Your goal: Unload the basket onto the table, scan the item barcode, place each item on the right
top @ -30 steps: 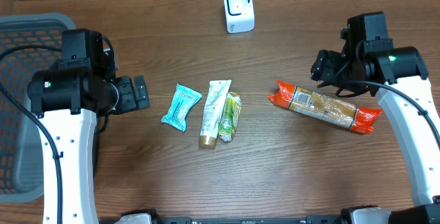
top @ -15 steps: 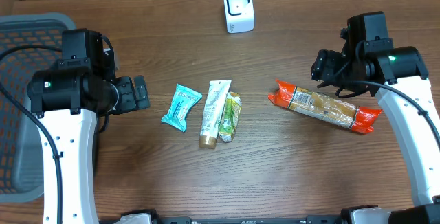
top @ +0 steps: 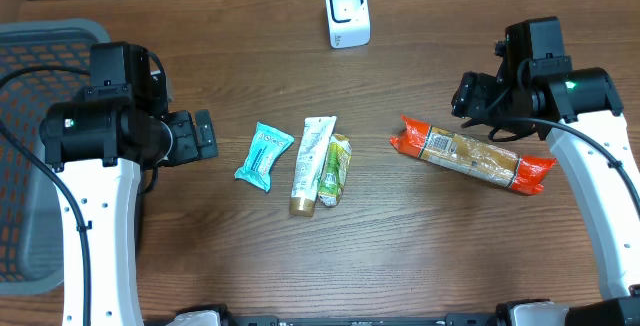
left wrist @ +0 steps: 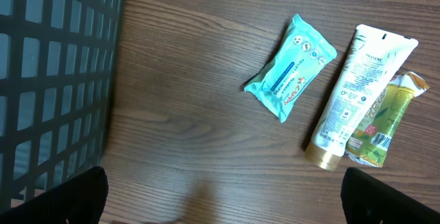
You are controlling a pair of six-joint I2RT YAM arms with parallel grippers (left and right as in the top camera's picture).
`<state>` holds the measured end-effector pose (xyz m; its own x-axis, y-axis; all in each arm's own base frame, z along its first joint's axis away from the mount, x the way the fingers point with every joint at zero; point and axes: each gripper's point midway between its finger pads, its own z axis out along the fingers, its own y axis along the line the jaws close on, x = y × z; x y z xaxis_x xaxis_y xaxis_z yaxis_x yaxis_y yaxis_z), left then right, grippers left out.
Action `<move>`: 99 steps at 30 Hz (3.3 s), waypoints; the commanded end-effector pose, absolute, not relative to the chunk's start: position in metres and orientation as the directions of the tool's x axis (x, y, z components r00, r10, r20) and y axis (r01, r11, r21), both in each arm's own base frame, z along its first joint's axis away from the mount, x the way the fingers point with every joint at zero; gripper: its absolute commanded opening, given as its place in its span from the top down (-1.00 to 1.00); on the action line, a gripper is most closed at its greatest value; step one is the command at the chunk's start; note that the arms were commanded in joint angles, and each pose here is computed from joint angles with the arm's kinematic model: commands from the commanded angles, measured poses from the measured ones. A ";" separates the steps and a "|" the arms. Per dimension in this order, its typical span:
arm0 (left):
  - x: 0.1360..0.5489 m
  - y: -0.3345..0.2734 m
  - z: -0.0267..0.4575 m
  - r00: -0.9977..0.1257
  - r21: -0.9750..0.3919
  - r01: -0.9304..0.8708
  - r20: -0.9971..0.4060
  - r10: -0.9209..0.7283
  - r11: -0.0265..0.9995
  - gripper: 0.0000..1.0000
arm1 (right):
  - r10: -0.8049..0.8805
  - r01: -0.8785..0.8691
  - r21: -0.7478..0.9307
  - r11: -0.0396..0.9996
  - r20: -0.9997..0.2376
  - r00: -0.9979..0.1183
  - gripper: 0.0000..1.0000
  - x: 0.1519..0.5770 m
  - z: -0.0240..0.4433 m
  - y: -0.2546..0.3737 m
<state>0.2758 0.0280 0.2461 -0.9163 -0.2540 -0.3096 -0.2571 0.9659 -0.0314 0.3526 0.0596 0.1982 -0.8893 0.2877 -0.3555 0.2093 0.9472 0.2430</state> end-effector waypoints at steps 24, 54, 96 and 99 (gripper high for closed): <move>0.277 0.031 0.249 -0.918 -0.017 -0.245 -0.318 -0.237 0.969 -0.99 | 0.304 0.221 0.246 0.944 -0.380 -0.874 -0.63 0.384 0.177 0.059; 0.277 0.031 0.249 -0.918 -0.017 -0.245 -0.318 -0.237 0.969 -0.99 | 0.315 0.225 0.286 0.931 -0.324 -0.892 -0.64 0.375 0.166 0.068; 0.277 0.031 0.249 -0.918 -0.017 -0.245 -0.318 -0.237 0.969 -0.99 | -0.708 -0.713 0.083 0.696 -0.085 -0.701 -0.96 0.346 0.062 0.064; 0.277 0.031 0.249 -0.918 -0.017 -0.245 -0.318 -0.237 0.969 -0.99 | -0.690 -0.693 0.100 0.714 -0.066 -0.721 -0.99 0.345 0.054 0.055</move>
<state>0.2758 0.0280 0.2461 -0.9163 -0.2540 -0.3096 -0.2571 0.9659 -0.0314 0.3421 0.0662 0.0567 -0.7366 -0.6728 -0.0693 -0.6760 0.7293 0.1052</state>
